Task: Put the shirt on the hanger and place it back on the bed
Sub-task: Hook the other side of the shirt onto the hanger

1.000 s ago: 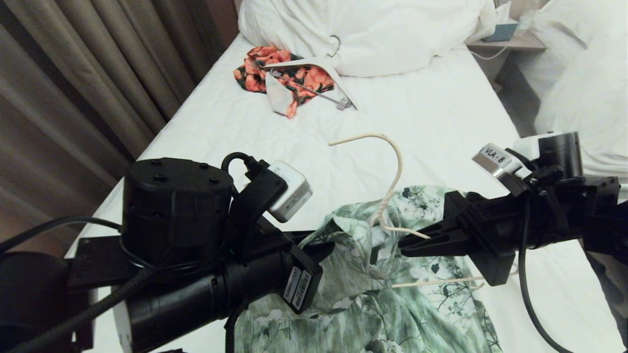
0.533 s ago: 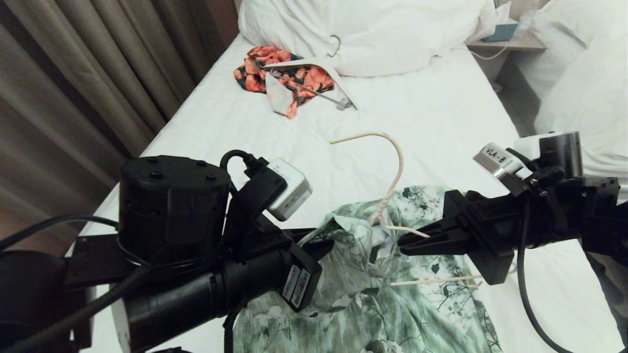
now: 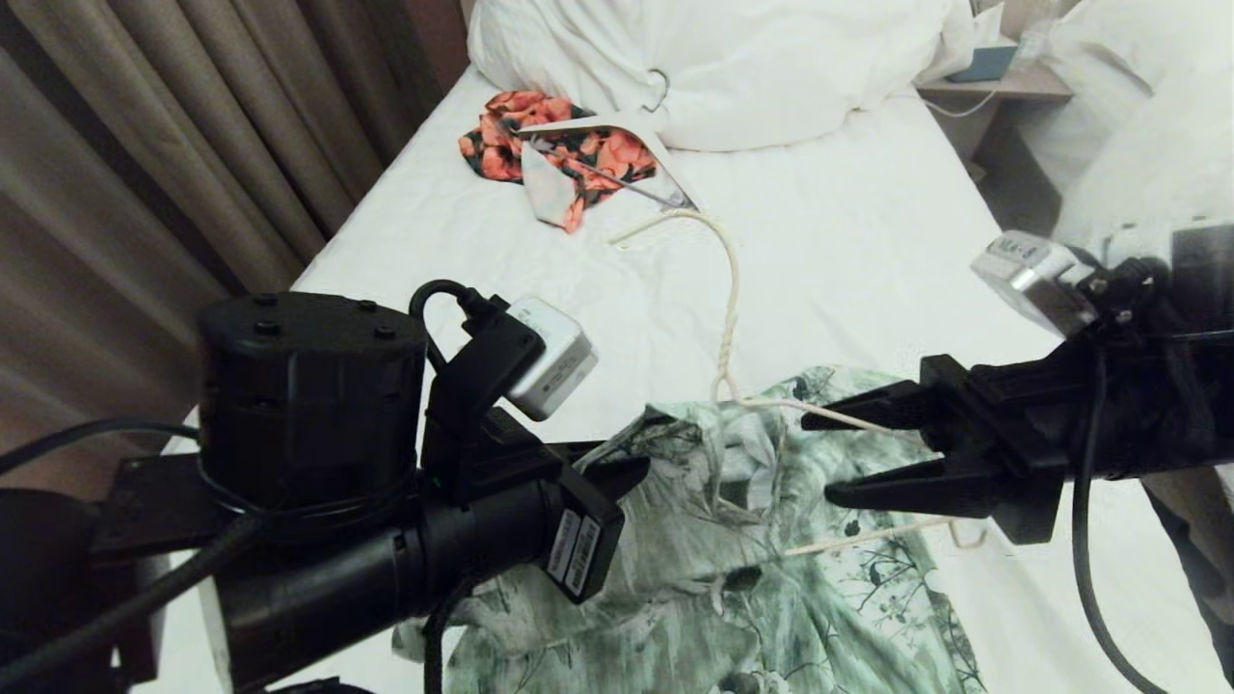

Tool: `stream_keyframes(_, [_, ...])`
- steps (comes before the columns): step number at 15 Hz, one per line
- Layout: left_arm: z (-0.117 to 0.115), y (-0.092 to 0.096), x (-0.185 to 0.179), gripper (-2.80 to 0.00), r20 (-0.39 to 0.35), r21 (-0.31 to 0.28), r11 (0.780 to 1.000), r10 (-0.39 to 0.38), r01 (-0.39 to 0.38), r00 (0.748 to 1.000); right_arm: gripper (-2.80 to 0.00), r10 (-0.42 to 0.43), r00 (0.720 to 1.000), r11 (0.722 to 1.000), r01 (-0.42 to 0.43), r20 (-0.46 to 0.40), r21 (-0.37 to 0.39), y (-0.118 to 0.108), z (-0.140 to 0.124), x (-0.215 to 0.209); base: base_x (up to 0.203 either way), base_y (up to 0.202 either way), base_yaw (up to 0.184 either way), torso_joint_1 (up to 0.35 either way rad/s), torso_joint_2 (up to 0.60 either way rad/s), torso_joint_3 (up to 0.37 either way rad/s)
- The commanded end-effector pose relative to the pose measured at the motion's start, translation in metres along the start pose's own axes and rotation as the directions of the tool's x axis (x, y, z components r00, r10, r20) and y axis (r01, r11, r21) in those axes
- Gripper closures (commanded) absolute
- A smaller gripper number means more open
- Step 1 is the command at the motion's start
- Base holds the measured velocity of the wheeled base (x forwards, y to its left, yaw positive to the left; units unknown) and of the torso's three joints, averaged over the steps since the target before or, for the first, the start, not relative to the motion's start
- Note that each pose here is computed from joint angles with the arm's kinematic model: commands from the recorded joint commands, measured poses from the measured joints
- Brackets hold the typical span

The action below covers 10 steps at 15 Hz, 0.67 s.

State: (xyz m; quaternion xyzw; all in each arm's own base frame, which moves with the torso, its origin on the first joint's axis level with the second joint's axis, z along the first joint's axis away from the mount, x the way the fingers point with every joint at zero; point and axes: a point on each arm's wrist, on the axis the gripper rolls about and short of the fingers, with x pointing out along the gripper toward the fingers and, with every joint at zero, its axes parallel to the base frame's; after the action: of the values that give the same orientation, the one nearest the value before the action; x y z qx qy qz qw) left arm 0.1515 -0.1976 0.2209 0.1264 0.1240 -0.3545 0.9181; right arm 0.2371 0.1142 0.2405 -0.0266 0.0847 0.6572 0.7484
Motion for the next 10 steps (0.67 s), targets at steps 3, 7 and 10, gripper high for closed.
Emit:
stream_keyframes(3, [0.008, -0.006, -0.011, 0.00, 0.045, -0.057, 0.998, -0.029, 0.032, 0.999, -2.80, -0.223, 0.974, 0.965, 0.213, 0.049, 0.156, 0.029, 0.028, -0.025, 0.000, 0.000, 0.000, 0.000, 0.00, 0.000])
stream_keyframes(7, [0.017, -0.014, -0.017, 0.00, 0.083, -0.082, 0.994, -0.064, 0.071, 0.994, -2.80, -0.352, 0.928, 0.922, 0.321, 0.125, 0.214, 0.045, 0.049, -0.056, 0.000, 0.000, 0.000, 0.000, 0.00, 0.000])
stream_keyframes(10, [0.024, -0.013, -0.023, 0.00, 0.114, -0.088, 0.993, -0.062, 0.073, 0.991, -2.80, -0.445, 0.884, 0.884, 0.408, 0.142, 0.230, 0.059, 0.053, -0.079, 0.000, 0.000, 0.000, 0.000, 0.00, 0.000])
